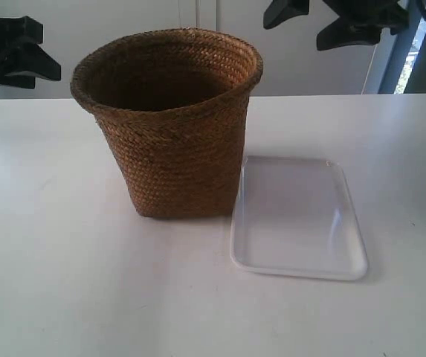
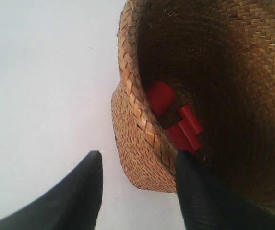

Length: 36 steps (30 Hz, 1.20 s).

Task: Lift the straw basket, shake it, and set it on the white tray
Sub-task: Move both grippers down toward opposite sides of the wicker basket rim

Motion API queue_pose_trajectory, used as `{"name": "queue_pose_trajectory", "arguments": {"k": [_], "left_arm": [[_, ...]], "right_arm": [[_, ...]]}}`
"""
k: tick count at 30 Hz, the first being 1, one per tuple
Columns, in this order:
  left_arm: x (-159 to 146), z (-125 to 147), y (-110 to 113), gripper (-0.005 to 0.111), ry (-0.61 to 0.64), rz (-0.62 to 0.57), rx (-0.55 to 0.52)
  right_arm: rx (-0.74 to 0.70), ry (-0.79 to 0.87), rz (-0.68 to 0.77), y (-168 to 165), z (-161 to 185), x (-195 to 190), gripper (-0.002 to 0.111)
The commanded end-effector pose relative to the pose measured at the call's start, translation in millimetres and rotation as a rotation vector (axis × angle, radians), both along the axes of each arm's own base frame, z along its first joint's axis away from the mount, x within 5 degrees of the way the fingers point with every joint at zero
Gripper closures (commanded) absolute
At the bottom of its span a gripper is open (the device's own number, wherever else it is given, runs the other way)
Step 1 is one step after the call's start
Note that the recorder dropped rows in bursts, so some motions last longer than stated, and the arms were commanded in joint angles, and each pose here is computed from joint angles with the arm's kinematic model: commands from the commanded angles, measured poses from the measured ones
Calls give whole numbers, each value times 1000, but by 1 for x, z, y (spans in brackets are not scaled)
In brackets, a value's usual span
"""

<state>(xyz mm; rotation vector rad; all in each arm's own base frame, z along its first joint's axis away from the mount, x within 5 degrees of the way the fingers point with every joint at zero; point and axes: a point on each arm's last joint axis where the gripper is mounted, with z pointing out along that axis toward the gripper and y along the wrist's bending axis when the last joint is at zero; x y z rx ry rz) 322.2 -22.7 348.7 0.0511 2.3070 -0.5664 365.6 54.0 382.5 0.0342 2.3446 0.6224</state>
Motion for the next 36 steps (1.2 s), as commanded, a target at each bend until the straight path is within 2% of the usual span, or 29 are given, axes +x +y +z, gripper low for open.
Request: {"name": "queue_pose_trajectory", "arguments": {"k": [1,10,17,20,33,36], "left_arm": [[-2,5,-1,55,-12,-9,-6],[-2,5,-1,55,-12,-9,-6],[2,8,1,55,-56,34,-18],[5,10,3,55,-93,63,-12],[7,9,6,55,-115,59,40],[8,11,5,55,-124,75,1]], "right_arm": [[-10,-34,6,0,4,1,32],[35,-37,-34,0,6,2,32],[156,-143,15,9,19,5,36],[154,-171,20,9,22,7,38],[126,-86,13,9,-5,24,34],[132,-71,14,11,-11,28,34]]}}
